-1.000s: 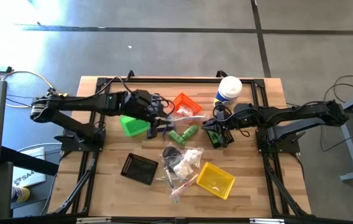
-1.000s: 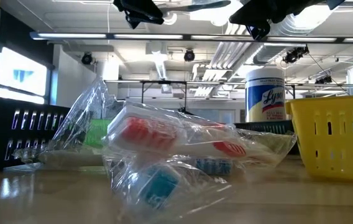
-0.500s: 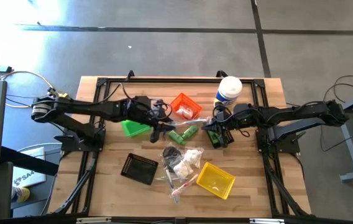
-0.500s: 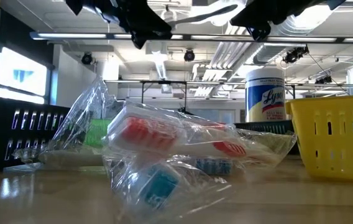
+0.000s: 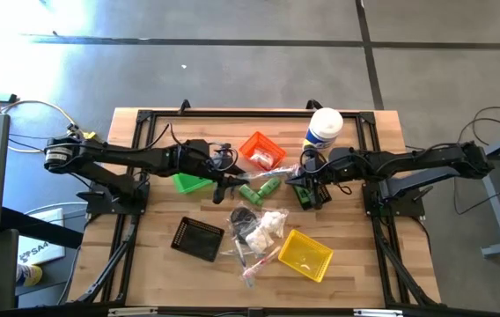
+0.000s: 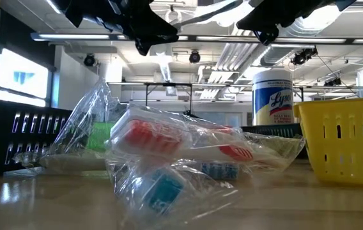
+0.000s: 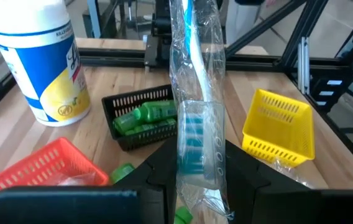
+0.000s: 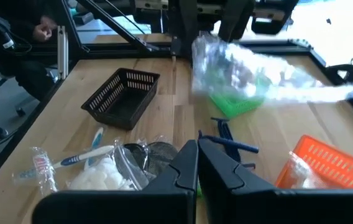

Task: Pick & Place Travel size toiletries
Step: Put the blue toothbrush into the yellow bin

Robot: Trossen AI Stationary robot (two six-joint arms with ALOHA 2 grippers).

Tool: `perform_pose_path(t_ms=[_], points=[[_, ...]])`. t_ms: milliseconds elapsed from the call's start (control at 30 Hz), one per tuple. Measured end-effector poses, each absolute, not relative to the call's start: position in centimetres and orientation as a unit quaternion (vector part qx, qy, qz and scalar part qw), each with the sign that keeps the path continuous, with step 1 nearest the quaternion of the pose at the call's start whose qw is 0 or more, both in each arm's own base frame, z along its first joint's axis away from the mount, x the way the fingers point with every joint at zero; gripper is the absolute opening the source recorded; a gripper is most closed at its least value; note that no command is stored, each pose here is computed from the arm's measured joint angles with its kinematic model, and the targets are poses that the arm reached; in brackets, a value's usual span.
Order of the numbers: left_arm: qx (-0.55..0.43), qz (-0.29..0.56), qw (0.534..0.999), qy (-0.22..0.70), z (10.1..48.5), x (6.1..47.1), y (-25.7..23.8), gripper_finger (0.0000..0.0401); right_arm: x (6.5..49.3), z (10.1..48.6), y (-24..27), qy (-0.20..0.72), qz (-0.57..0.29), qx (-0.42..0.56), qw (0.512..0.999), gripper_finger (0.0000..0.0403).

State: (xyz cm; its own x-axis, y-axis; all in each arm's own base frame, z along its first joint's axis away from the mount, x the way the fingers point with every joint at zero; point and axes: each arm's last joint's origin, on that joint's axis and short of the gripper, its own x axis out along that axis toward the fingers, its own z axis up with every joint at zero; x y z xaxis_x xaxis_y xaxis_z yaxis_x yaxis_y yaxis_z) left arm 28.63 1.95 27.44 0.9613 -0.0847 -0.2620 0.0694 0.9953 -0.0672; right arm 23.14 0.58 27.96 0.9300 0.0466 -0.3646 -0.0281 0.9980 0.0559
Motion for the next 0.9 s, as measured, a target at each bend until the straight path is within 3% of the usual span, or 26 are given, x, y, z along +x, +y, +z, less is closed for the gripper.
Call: perform_pose_path(t_ms=[400, 667, 767, 900], points=[[-0.030, -0.039, 0.994, 0.093, 26.5, 28.3, 1.9, 0.0085, 23.9, 26.2, 0.4, 0.212, -0.015, 0.050, 0.976, 0.0003], [-0.035, -0.038, 0.994, 0.092, 26.5, 28.3, 1.9, 0.0085, 25.3, 26.1, 0.5, 0.178, -0.010, 0.045, 0.983, 0.0006], [-0.040, -0.038, 0.994, 0.092, 26.5, 28.3, 1.9, 0.0085, 25.4, 26.0, 0.5, 0.178, -0.011, 0.045, 0.983, 0.0030], [-0.040, -0.038, 0.994, 0.092, 26.5, 28.3, 1.9, 0.0085, 25.4, 26.1, 0.5, 0.175, -0.012, 0.045, 0.984, 0.0091]])
